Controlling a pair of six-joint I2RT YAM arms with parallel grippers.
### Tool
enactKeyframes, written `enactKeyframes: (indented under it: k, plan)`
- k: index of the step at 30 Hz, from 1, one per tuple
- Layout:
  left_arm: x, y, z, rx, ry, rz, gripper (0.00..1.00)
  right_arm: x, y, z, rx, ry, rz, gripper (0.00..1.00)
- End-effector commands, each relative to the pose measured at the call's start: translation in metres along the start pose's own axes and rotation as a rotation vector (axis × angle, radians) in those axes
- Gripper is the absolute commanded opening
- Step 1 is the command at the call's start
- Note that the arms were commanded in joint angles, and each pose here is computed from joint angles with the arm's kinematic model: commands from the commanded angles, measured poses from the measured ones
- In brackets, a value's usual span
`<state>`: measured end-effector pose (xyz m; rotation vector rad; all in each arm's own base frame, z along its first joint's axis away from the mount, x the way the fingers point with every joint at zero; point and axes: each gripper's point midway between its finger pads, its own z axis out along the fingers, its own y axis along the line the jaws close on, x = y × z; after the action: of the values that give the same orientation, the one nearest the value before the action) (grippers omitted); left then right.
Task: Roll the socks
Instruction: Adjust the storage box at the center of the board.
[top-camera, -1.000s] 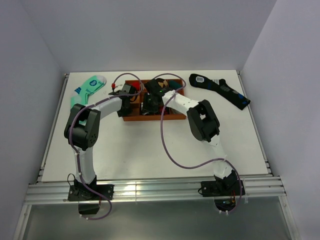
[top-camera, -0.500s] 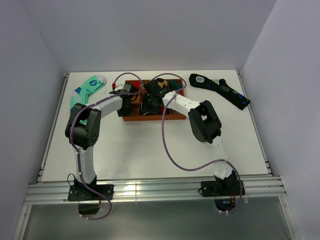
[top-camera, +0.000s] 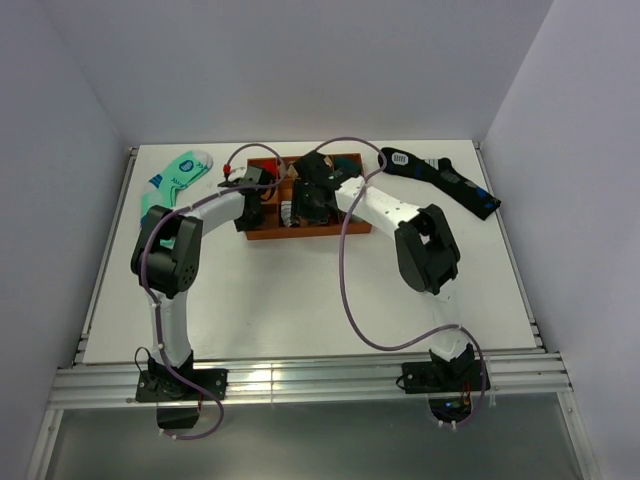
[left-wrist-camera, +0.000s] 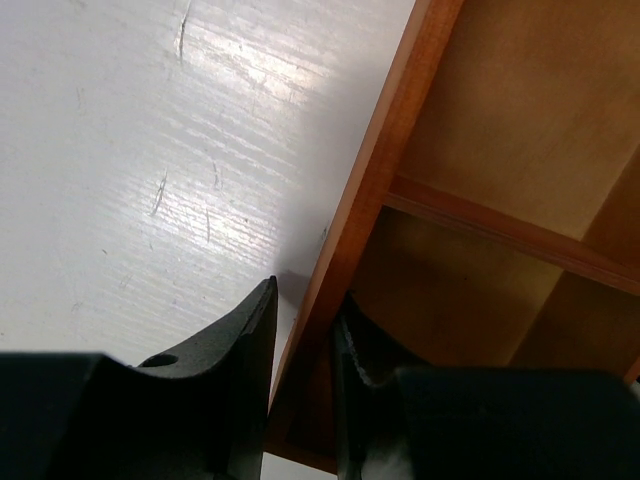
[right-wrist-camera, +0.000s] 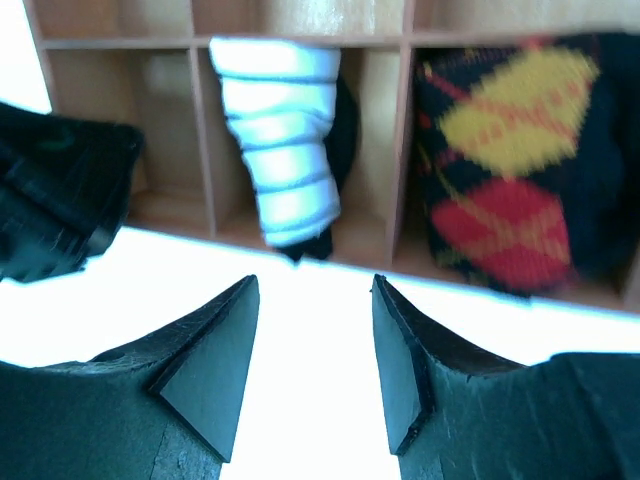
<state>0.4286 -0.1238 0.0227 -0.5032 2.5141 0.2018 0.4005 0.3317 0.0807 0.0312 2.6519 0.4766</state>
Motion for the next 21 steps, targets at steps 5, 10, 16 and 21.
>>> enactKeyframes:
  k: [5, 10, 16, 21]
  plan:
    - [-0.001, 0.021, 0.021, -0.08, 0.013, -0.022, 0.0, -0.023, 0.009, -0.056, -0.058, -0.115, -0.002, 0.59]
    - [-0.012, 0.014, 0.012, -0.044, -0.001, -0.029, 0.05, -0.021, 0.011, -0.068, -0.076, -0.13, -0.003, 0.59]
    - [-0.018, 0.006, 0.004, 0.02, -0.014, 0.003, 0.0, -0.018, 0.007, -0.082, -0.092, -0.157, 0.001, 0.59]
    - [-0.016, 0.006, 0.005, 0.053, -0.025, 0.084, 0.0, -0.011, 0.0, -0.085, -0.087, -0.161, -0.007, 0.59]
